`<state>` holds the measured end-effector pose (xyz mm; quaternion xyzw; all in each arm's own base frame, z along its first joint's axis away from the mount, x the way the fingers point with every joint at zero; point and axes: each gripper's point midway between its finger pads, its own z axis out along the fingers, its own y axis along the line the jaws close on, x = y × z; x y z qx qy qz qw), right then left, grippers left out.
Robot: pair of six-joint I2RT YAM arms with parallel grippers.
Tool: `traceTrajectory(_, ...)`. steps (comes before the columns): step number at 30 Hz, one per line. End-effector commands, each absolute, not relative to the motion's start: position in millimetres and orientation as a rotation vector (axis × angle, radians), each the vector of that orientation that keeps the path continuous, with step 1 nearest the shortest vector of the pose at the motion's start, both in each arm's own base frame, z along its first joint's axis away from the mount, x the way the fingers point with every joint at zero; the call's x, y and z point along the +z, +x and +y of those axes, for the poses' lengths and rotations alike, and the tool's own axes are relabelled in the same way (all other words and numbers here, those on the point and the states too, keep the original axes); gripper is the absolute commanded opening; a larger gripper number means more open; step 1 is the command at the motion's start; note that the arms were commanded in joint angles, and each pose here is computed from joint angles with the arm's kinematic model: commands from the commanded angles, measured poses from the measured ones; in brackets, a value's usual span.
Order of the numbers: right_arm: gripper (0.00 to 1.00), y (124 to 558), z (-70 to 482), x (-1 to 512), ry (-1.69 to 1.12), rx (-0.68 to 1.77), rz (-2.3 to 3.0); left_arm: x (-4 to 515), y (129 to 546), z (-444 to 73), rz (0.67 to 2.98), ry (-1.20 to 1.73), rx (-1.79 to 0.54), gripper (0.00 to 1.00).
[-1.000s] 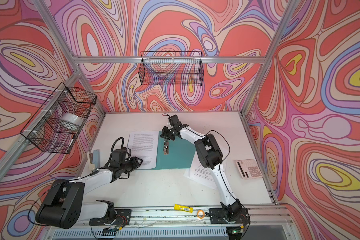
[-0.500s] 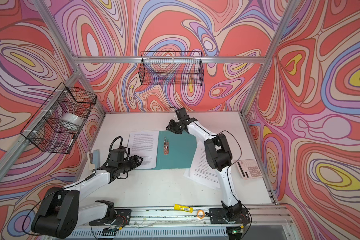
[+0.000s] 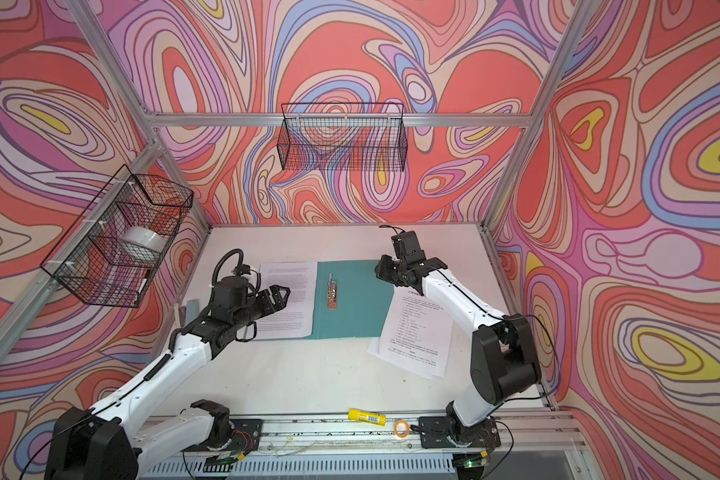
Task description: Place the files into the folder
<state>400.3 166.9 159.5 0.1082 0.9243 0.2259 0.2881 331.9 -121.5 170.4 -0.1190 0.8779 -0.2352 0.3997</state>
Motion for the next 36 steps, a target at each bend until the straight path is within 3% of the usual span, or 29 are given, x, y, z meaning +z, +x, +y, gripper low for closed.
traceTrajectory(1, 0.40, 400, 152, 176, 0.325, 0.604, 2.362, 172, 339, -138, 2.256, -0.214, -0.561, 0.85)
traceTrajectory(7, 0.39, 381, 120, 164, 0.426, 0.570, 2.342, 184, 356, -200, 2.277, -0.022, -0.593, 0.81)
traceTrajectory(23, 0.38, 335, 65, 217, 0.525, 0.446, 2.194, 170, 422, -376, 2.242, 0.328, -0.895, 0.81)
traceTrajectory(36, 0.38, 335, 64, 255, 0.476, 0.439, 2.157, 129, 466, -449, 2.114, 0.351, -1.118, 0.81)
